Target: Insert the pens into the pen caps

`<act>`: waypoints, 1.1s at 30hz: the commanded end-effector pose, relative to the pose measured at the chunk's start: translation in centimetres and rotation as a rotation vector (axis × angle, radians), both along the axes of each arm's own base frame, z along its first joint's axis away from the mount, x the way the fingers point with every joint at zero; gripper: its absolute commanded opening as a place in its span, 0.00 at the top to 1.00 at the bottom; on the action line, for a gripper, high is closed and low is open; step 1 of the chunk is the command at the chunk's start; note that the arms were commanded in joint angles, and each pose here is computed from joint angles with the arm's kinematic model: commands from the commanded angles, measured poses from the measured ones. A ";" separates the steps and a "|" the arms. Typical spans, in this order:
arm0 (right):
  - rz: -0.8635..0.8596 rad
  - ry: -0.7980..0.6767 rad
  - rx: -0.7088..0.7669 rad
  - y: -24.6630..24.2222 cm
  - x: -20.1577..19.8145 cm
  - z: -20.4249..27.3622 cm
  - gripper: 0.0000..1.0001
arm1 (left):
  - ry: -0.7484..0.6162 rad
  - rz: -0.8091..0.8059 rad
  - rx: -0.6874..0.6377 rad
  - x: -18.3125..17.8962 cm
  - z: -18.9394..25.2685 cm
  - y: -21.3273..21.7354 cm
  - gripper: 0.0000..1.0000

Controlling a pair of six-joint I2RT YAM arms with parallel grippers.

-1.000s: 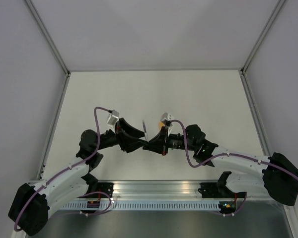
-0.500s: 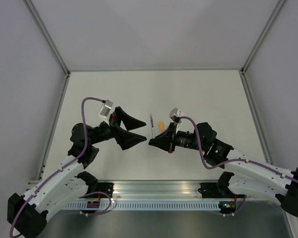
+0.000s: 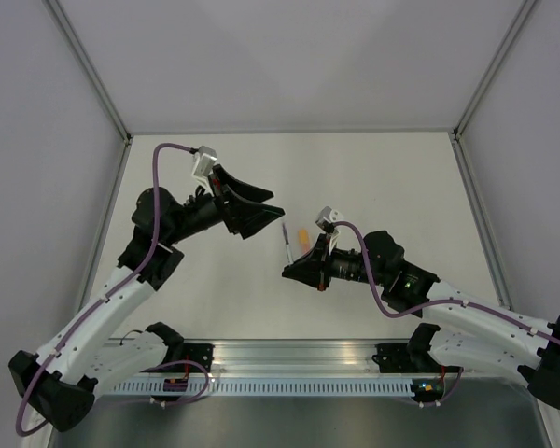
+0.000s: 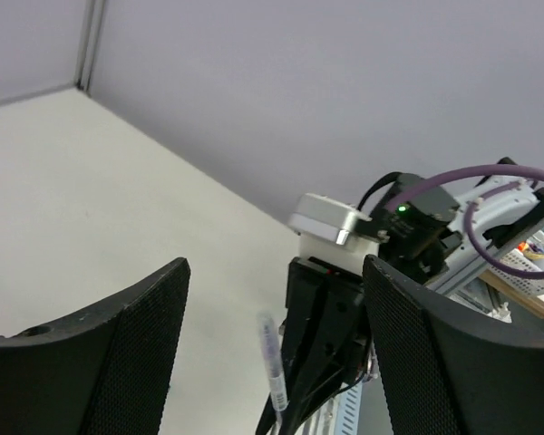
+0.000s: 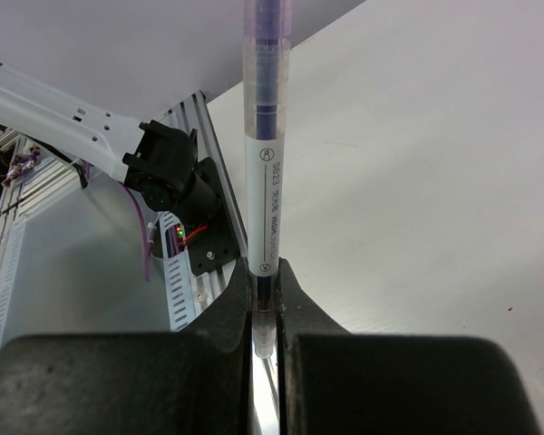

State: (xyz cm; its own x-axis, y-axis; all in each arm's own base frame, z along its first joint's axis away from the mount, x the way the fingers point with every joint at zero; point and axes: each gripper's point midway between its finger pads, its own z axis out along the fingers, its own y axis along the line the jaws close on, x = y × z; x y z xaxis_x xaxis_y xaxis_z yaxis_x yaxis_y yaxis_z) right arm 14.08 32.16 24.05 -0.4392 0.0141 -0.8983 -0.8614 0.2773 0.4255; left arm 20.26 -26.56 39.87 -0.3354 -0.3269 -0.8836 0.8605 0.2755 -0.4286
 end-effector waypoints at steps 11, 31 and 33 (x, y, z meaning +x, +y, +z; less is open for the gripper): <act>-0.009 -0.034 0.040 0.3 0.3 1.9 1.00 | 0.092 -0.034 0.039 1.1 -2.3 -1.3 0.52; -0.031 -0.023 0.033 0.5 0.9 1.5 1.00 | 0.114 -0.157 0.013 -1.2 -4.8 -1.7 0.66; -0.035 -0.024 0.037 0.4 0.9 1.6 1.00 | 0.117 -0.159 0.015 -1.2 -5.0 -1.7 0.66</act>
State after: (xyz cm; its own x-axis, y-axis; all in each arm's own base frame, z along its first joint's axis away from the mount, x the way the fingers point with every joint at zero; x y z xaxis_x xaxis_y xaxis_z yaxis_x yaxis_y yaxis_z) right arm 14.56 32.23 23.36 -0.4499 0.0066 -0.8931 -0.8497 0.3048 0.4303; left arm 20.09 -28.32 33.83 -0.4969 -0.2370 -0.8348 0.8168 0.1971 -0.5422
